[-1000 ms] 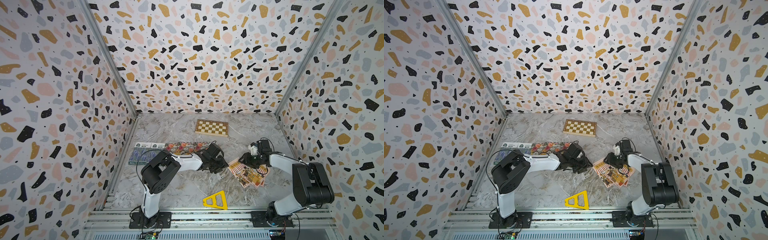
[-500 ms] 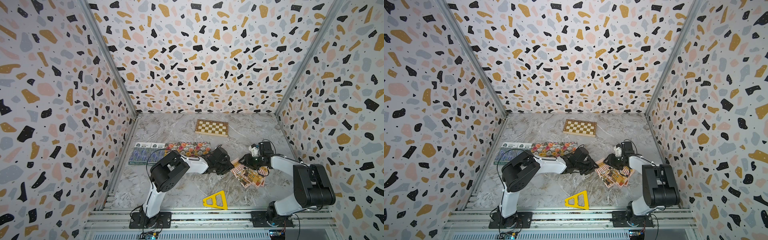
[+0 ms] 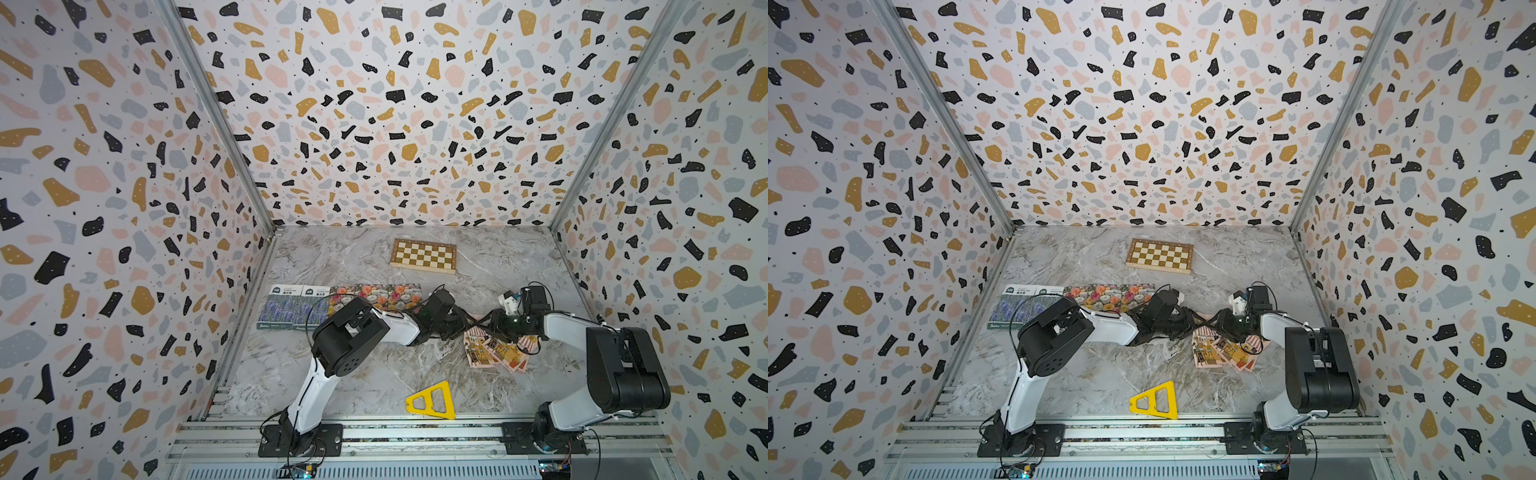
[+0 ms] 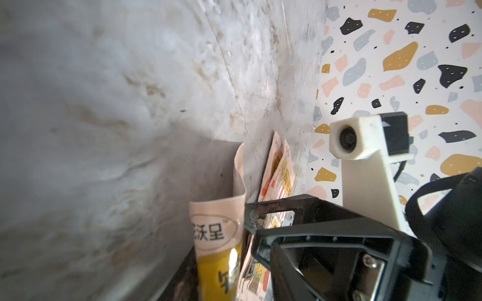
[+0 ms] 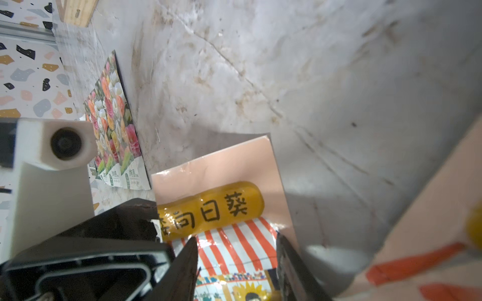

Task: Arrange the seed packets in a row
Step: Pick up the seed packet from the center of the board.

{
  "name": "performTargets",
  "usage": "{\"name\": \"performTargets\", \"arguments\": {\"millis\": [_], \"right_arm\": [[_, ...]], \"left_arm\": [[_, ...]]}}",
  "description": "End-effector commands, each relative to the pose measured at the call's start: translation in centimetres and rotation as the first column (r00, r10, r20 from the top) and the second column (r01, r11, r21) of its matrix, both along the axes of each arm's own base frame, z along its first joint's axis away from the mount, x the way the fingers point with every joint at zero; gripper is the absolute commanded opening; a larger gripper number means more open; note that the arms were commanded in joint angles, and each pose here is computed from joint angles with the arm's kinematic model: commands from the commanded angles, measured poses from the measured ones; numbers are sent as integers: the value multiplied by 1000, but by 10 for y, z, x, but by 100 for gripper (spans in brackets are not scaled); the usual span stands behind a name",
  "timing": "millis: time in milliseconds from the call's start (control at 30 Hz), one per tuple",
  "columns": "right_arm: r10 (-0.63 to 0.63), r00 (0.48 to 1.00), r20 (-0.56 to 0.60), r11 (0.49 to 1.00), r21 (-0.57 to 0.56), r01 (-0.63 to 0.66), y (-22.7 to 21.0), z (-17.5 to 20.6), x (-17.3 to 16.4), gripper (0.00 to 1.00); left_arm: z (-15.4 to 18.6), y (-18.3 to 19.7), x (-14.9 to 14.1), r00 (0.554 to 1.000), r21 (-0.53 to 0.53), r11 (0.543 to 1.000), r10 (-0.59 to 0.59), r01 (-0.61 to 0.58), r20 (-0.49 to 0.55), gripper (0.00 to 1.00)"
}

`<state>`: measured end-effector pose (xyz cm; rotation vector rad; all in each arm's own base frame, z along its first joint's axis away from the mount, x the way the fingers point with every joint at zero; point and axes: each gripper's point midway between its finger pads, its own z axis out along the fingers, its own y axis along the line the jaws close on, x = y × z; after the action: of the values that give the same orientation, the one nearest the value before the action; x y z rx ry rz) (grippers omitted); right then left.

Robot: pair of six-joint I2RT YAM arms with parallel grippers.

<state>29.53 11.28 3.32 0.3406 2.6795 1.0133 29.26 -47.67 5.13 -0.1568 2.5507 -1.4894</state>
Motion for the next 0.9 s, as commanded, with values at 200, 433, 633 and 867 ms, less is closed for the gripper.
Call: {"name": "performTargets", "arguments": {"millis": [200, 433, 633, 867], "right_arm": [[-45, 996, -73, 999, -20, 44, -7, -7, -14, 50], [-58, 998, -8, 998, 17, 58, -3, 7, -2, 50], [-38, 999, 34, 998, 48, 36, 3, 16, -2, 50], [11, 997, 76, 996, 85, -17, 10, 28, -1, 50]], "left_arm": [[31, 11, 3, 998, -79, 995, -65, 67, 26, 29], [35, 24, 2, 993, -76, 990, -119, 120, 26, 23], [27, 23, -3, 983, -15, 983, -184, 184, 22, 13], [27, 19, 0, 981, -22, 981, -190, 191, 36, 5]]}}
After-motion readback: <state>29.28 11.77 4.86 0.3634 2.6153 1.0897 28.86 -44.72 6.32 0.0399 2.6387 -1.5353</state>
